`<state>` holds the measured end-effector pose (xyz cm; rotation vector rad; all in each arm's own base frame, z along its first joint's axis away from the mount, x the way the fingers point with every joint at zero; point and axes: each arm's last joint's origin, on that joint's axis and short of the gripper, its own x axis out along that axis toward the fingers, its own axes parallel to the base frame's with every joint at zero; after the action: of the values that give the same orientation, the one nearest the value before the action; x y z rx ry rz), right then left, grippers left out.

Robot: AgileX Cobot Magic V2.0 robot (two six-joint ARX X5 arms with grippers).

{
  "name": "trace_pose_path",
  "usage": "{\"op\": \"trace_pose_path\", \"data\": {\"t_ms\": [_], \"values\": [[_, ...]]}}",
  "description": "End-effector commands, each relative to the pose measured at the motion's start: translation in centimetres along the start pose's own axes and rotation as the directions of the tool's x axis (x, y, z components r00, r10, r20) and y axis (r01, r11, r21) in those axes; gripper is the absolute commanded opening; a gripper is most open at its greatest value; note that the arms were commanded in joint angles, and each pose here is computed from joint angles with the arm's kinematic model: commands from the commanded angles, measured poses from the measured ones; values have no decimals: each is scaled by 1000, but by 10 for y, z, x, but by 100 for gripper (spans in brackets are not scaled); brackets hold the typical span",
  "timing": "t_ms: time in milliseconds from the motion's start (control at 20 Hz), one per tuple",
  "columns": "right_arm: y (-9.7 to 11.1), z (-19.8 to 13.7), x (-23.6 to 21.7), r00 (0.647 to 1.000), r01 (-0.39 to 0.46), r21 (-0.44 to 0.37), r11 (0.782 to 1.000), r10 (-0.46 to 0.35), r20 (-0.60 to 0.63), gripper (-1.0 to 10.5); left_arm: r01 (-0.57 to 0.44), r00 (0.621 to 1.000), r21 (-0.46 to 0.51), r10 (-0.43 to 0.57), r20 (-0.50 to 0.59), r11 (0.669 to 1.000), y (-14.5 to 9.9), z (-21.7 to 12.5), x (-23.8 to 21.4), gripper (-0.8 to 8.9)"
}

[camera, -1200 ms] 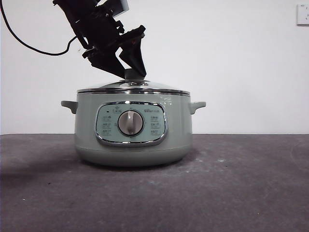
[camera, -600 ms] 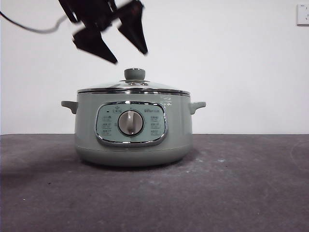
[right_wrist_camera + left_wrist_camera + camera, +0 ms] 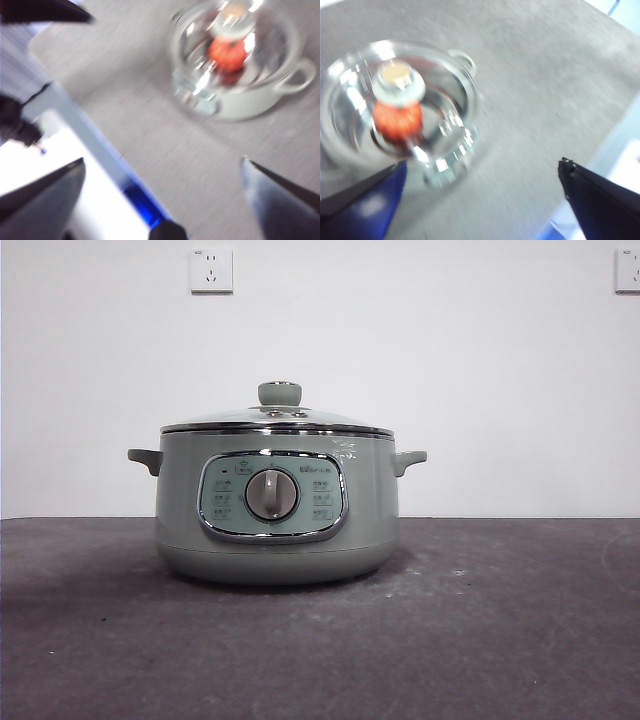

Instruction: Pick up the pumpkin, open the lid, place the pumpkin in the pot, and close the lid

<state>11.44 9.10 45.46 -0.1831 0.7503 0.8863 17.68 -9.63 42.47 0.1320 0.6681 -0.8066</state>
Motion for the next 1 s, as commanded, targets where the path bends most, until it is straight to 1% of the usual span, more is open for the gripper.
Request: {"op": "trace_pose_path", "data": {"t_ms": [50,100,150,200,400,1000], "values": [[0,-3,3,999,-20,16,1000,21,-47,301,28,999,-8,-28,-18,1000,-8,-9,-15,78],[0,-3,4,998,-29,20,999,30,-56,191,28,999,-11,-28,-25,1000,-10,-12,-20,-24],[0,-3,4,998,-28,19,999,29,-57,54,28,999,-13,-29,-31,1000,-12,-15,-25,-8],[0,-3,4,998,-29,8,1000,29,-56,-18,30,999,-16,-31,-37,999,-14,-17,-28,-8],[0,-3,4,998,-25,4,1000,25,-53,1,28,998,-26,-30,-63,999,-14,-21,-29,-7],[2,-5,-2,999,-23,-2,1000,23,-36,1,25,998,-23,-27,-56,999,-14,-20,-29,-3]]}}
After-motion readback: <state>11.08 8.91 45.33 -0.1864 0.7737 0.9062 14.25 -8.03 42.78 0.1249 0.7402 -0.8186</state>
